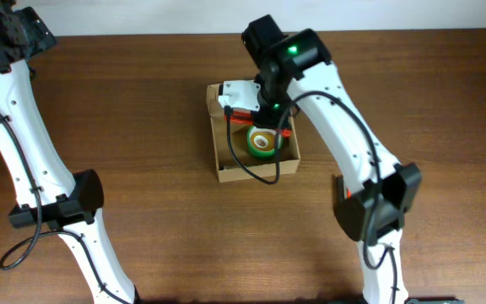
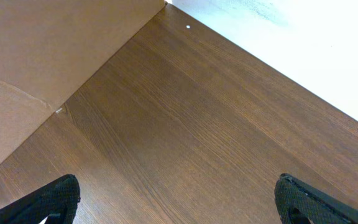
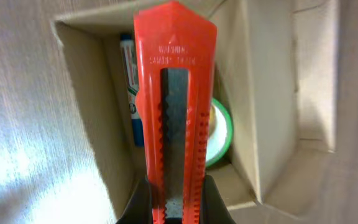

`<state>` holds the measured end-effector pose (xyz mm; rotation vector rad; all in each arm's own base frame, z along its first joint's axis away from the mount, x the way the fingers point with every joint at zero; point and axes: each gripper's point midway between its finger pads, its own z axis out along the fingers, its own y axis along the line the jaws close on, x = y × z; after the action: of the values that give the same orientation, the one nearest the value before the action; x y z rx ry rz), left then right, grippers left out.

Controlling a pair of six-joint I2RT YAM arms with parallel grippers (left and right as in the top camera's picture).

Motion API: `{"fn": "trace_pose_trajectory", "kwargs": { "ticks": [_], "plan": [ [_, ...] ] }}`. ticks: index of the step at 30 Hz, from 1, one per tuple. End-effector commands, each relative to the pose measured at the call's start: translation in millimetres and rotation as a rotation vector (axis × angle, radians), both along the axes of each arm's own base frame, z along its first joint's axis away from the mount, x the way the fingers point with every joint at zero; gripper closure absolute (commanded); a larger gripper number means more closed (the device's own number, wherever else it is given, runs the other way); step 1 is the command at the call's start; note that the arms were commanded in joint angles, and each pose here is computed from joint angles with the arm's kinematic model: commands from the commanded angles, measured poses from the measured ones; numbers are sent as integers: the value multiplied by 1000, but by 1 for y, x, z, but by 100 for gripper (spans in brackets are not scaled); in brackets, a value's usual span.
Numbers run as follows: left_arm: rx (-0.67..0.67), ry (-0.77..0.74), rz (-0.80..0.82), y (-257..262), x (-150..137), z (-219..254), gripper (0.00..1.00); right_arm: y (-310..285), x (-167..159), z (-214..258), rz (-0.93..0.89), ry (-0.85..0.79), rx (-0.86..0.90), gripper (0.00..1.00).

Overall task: Pack container
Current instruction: 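Carry the box cutter over the box and lower it inside, then open the right gripper and move it to the yellow highlighter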

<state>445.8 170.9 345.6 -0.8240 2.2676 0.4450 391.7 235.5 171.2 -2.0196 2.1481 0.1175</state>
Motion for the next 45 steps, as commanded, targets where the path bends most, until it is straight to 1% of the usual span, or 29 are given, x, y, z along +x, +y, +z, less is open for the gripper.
{"fn": "trace_pose_trajectory", "kwargs": {
  "ticks": [1,7,12,20,26,31,32,33,34,35,37,38,40,42,45],
  "plan": [
    [25,-22,3,3,-8,14,0,1,1,-13,22,22,-21,96],
    [25,-22,3,3,-8,14,0,2,3,-55,18,106,-65,96],
    [25,-22,3,3,-8,14,0,3,0,-80,13,170,-89,96],
    [25,-22,3,3,-8,14,0,5,-20,-105,16,271,-85,97],
    [25,-22,3,3,-8,14,0,9,-33,-123,34,305,-107,96],
    [25,-22,3,3,-8,14,0,17,-39,-129,55,306,-112,97],
    [25,-22,3,3,-8,14,0,18,-37,-130,52,300,-108,89],
    [25,-22,3,3,-8,14,0,20,-34,-130,22,290,-103,66],
    [25,-22,3,3,-8,14,0,21,-29,-131,-19,272,-100,46],
    [25,-22,3,3,-8,14,0,22,-23,-131,-59,251,-100,42],
    [25,-22,3,3,-8,14,0,18,-9,-128,-124,199,-110,42],
    [25,-22,3,3,-8,14,0,17,-4,-125,-141,174,-110,46],
    [25,-22,3,3,-8,14,0,15,7,-114,-191,122,-96,50],
    [25,-22,3,3,-8,14,0,12,25,-95,-277,43,-66,56],
    [25,-22,3,3,-8,14,0,0,55,-57,-438,-91,-8,57]
  ]
}}
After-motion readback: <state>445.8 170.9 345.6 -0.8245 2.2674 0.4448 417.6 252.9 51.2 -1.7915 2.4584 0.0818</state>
